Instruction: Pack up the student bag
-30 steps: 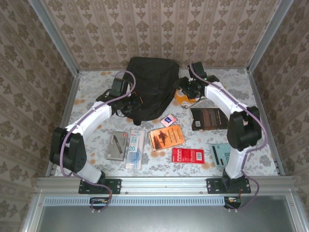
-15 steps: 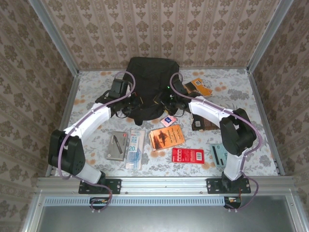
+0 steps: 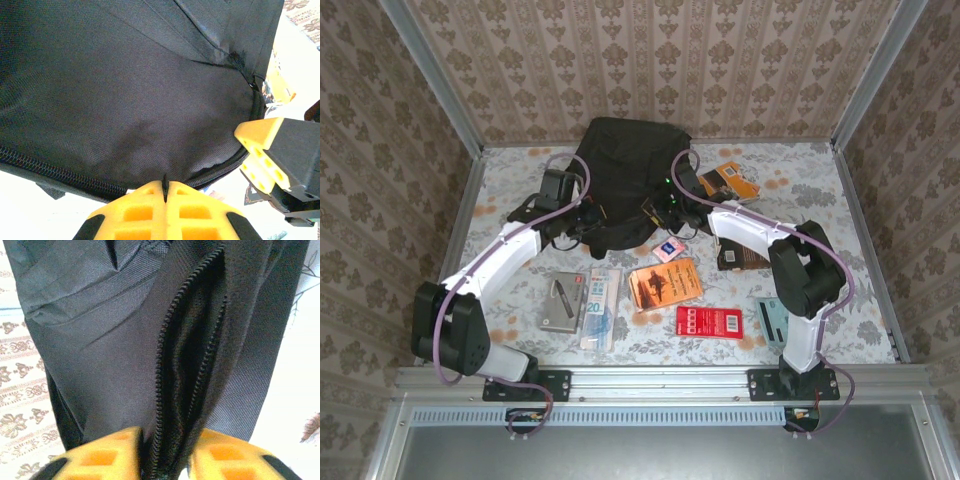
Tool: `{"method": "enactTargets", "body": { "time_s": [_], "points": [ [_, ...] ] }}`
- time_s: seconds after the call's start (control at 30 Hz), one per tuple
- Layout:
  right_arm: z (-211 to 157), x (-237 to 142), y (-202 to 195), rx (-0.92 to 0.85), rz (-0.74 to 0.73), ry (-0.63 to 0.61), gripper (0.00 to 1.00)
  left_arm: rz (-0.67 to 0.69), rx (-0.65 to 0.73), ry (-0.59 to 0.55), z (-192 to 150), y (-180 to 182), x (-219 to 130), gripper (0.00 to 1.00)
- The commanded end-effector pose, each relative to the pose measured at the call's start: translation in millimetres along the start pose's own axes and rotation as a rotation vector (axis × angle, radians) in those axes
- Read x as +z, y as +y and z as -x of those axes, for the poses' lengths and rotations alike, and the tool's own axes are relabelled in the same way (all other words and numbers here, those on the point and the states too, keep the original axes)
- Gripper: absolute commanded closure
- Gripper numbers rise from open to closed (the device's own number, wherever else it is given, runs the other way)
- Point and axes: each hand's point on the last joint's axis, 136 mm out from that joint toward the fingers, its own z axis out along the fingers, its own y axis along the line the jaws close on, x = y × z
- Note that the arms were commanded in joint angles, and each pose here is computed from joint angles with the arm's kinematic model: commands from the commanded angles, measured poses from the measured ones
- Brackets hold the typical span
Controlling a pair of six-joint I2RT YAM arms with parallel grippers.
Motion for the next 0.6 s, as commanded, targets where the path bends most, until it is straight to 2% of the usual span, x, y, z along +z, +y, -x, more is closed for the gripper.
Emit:
{"method": "enactTargets", "body": {
  "time_s": [0.0,0.1,0.57],
  "points": [
    [1.9,5.3,-13.9,-0.003,-0.041,-0.014,0.87,-0.021,0.002,-0.044,9.8,-3.7,-8.6,1.0],
    [2.6,3.6,-19.5,-0.021,-0.057,-0.014,1.0,-0.009,0.003,-0.052,12.7,-0.8,-10.0,1.0],
    [10.8,-12.0,-37.1,-0.148,-0.12,0.006,1.0,0.123,0.027,-0.129,37.1,35.4,-26.2,1.0]
  ]
}}
